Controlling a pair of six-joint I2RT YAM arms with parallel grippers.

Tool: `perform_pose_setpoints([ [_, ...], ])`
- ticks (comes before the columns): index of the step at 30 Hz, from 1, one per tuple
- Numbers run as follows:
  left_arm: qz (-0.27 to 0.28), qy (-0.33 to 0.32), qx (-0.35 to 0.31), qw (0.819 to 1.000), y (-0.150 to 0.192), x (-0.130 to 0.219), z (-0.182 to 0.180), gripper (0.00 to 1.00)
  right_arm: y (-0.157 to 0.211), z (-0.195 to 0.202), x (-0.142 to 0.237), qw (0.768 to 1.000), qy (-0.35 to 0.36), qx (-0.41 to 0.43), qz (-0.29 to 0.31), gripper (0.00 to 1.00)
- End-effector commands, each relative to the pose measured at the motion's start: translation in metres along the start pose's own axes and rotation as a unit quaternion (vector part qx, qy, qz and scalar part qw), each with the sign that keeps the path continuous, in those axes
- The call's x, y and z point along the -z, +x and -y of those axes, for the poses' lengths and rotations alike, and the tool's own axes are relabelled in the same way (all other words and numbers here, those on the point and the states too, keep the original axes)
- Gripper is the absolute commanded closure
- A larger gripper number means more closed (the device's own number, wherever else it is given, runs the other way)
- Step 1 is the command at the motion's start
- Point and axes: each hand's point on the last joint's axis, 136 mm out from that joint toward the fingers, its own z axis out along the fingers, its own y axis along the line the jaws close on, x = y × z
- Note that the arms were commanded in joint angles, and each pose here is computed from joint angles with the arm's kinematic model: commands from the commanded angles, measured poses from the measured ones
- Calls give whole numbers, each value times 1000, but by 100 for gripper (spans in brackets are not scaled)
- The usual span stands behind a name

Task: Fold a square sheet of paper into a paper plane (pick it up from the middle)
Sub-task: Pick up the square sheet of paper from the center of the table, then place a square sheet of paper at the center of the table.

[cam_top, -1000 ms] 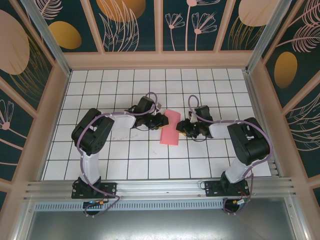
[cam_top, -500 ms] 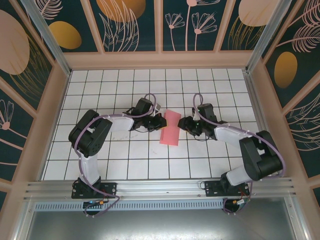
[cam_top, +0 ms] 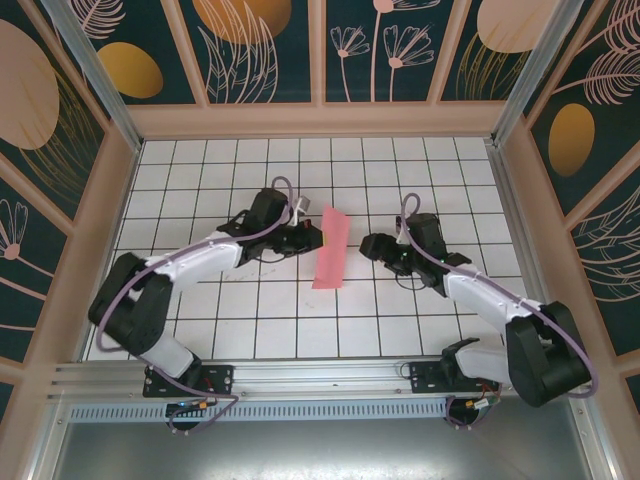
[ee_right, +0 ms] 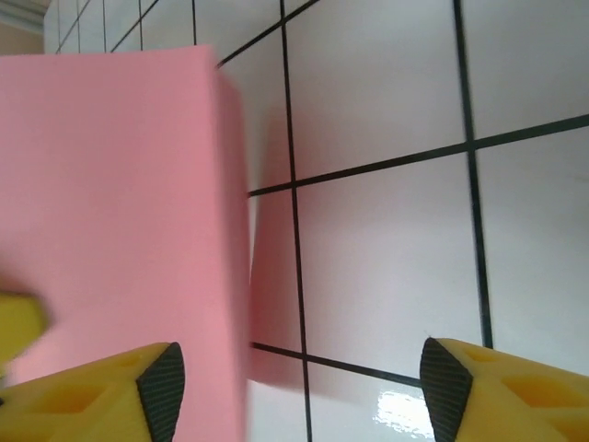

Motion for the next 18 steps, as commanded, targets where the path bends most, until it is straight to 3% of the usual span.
perform_pose_setpoints([
  [1,17,-41,-26,999,-9,23,10,100,-21,3,19,998,28,2,49,13],
  [3,21,-37,-20,999,-12,29,19,100,-28,3,27,998,19,-11,65,1],
  [6,17,-25,-19,999,-11,28,24,100,-34,4,35,996,-4,-33,78,1],
  [14,-29,-76,-7,997,8,-9,-19,100,-22,3,29,996,-45,-60,53,1],
  [16,-26,-78,4,997,12,-16,-29,100,-16,-5,26,995,-69,-53,50,3],
  [18,-21,-100,15,995,15,-18,-45,100,-15,-5,26,995,-50,-47,70,17],
])
